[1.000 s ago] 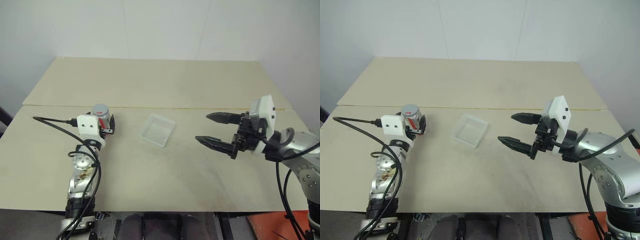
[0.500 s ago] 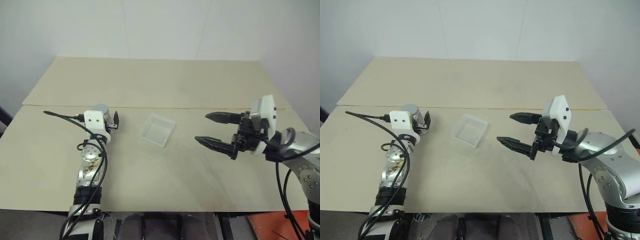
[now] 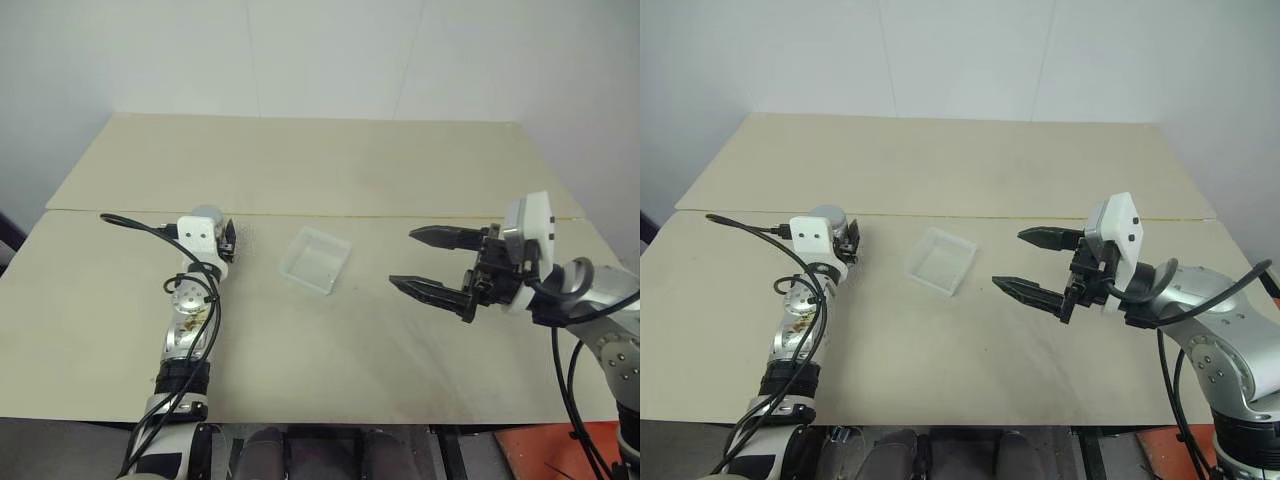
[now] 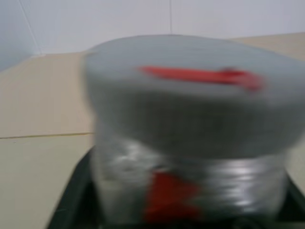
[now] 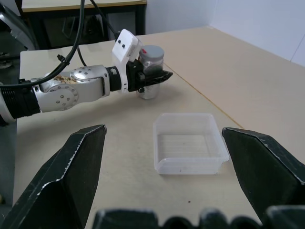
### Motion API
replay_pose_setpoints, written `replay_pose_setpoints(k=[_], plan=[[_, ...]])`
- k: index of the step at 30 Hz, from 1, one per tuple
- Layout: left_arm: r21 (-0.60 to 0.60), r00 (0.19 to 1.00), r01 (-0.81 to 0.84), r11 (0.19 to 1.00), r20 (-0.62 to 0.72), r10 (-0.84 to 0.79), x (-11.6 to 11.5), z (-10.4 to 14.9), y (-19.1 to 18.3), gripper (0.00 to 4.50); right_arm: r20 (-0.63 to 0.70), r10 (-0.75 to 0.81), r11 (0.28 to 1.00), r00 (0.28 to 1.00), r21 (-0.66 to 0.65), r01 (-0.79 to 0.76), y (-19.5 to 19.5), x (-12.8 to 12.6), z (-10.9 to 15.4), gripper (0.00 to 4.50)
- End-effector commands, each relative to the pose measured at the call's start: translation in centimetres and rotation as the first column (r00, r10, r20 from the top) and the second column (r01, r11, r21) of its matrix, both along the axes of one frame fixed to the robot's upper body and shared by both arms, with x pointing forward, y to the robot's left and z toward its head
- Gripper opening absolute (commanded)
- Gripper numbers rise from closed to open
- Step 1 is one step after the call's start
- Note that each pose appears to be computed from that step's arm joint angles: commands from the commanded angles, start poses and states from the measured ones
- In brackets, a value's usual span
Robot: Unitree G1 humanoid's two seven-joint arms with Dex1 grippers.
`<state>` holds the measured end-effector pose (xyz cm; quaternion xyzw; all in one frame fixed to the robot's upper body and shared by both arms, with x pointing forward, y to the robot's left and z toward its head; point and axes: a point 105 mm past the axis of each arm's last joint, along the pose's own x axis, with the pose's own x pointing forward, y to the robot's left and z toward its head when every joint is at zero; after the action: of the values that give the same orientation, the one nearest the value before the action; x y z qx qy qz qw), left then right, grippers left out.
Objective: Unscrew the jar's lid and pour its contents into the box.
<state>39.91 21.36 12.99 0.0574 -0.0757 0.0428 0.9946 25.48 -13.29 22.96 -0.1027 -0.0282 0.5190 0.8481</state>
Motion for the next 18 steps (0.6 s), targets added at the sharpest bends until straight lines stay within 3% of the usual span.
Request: replay_pose_setpoints(k=[1, 7, 11, 16, 18], plan=[[0.015, 0.998, -0.003, 1.0, 0.06, 0.003, 0.2, 1.8, -0.1, 1.94, 0.072, 0.017, 1.0, 0.997, 0.006, -0.017, 0.1, -0.7, 1.4, 4.5], [0.023, 0.993, 0.107, 0.994, 0.046, -0.108, -0.4, 2.2, -1.2, 1.94, 0.081, 0.072, 0.997, 0.994, 0.003, -0.073, 1.4, -0.7, 1.4, 4.5], [0.095, 0.948, 0.311, 0.946, 0.045, -0.316, -1.0, 5.0, -2.3, 1.94, 0.105, 0.062, 0.998, 0.993, -0.008, -0.061, 2.7, 0.8, 2.0, 4.5], [0.111, 0.744, 0.668, 0.736, -0.058, -0.666, -2.9, 8.0, -3.8, 1.94, 0.127, 0.087, 0.996, 0.988, 0.019, -0.091, 4.6, 2.0, 3.2, 4.5], [0.079, 0.585, 0.811, 0.58, -0.126, -0.801, -4.3, 8.8, -4.3, 1.94, 0.122, 0.095, 0.994, 0.988, 0.045, -0.102, 5.5, 2.4, 3.6, 4.5]])
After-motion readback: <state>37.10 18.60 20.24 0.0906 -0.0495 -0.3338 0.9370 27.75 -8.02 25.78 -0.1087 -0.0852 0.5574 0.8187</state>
